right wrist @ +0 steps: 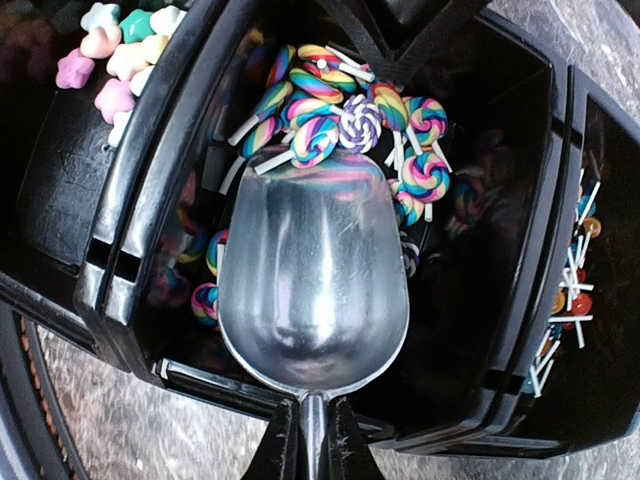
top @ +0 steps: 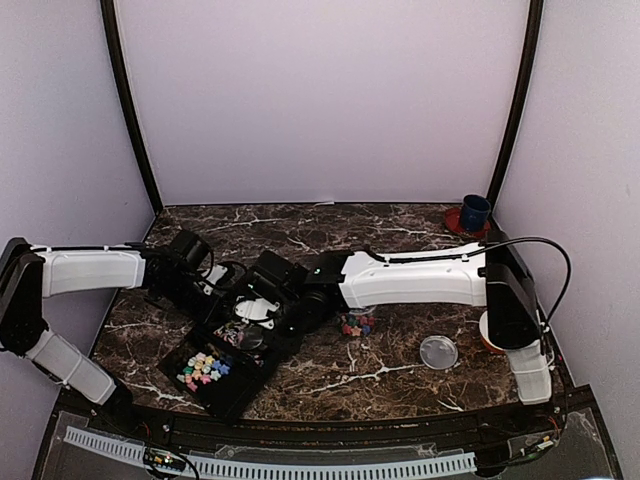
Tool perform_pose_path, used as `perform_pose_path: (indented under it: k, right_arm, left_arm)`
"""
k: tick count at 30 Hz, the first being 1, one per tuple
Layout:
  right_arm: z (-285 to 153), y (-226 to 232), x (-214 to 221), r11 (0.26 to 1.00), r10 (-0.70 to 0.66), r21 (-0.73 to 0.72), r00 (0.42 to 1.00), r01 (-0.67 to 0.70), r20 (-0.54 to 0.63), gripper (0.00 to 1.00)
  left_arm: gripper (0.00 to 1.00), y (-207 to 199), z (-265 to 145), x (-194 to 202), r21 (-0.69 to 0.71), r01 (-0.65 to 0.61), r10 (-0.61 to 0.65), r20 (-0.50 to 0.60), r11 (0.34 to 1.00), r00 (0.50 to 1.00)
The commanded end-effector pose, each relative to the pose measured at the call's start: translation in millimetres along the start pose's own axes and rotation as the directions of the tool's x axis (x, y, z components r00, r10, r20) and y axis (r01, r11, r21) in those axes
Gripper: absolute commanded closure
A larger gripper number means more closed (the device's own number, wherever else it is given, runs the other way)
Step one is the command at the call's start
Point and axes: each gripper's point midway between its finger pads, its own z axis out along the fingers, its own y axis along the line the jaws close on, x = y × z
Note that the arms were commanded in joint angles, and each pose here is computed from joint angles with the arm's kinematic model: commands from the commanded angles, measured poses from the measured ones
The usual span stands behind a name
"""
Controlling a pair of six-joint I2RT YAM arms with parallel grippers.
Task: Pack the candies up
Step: Scoop the fake candies from the storage box.
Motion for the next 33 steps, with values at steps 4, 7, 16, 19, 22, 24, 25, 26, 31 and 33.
perform_pose_path:
  k: [4,7,16,19,22,24,25,26,31,33]
  right_arm:
    - [86.2,33.7,44.1,0.986,-0.164,-0.017,0.986,0.164,-0.017,1.00]
    - [82.7,34.9,47.2,0.972,-0.234,-0.010,0.972,0.234,-0.015,1.00]
    - [83.8,-9.2,19.4,0.977,-0.035,0.214,0.997,0.020,0.066,1.00]
    - [84.0,-27.3,19.0,0.960,0.124,0.242,0.988,-0.143,0.092,1.00]
    - [75.0,-35.6,17.9,0.938,0.265,0.197,0.957,-0.284,0.116,1.00]
    - [64.6,-38.5,17.4,0.915,0.345,0.178,0.931,-0.362,0.122,1.00]
    - [58.1,-40.4,16.3,0.903,0.372,0.179,0.919,-0.390,0.128,1.00]
    - [52.2,-40.8,16.4,0.894,0.393,0.178,0.910,-0.411,0.130,1.00]
    - [28.5,-34.3,15.0,0.870,0.463,0.130,0.878,-0.476,0.118,1.00]
    - [26.0,-30.4,12.9,0.871,0.469,0.104,0.876,-0.480,0.109,1.00]
  left_arm:
    - [1.00,-86.4,-84.0,-79.0,0.267,-0.173,0.090,0.296,0.948,0.951]
    - [1.00,-92.7,-82.1,-76.6,0.270,-0.203,0.126,0.278,0.941,0.952]
    - [1.00,-113.3,-96.3,-76.1,0.319,-0.304,0.200,0.319,0.898,0.926]
    - [1.00,-115.6,-99.5,-77.5,0.309,-0.313,0.206,0.333,0.898,0.920]
    - [1.00,-109.9,-90.7,-75.2,0.294,-0.286,0.194,0.307,0.912,0.932]
    - [1.00,-106.4,-84.8,-72.8,0.286,-0.266,0.181,0.291,0.920,0.939]
    - [1.00,-105.5,-82.9,-72.2,0.283,-0.260,0.177,0.289,0.923,0.941]
    - [1.00,-103.3,-81.2,-72.3,0.276,-0.253,0.171,0.290,0.927,0.942]
    - [1.00,-95.5,-74.2,-72.1,0.245,-0.232,0.157,0.291,0.941,0.944]
    - [1.00,-98.0,-74.0,-72.0,0.258,-0.237,0.158,0.294,0.937,0.943]
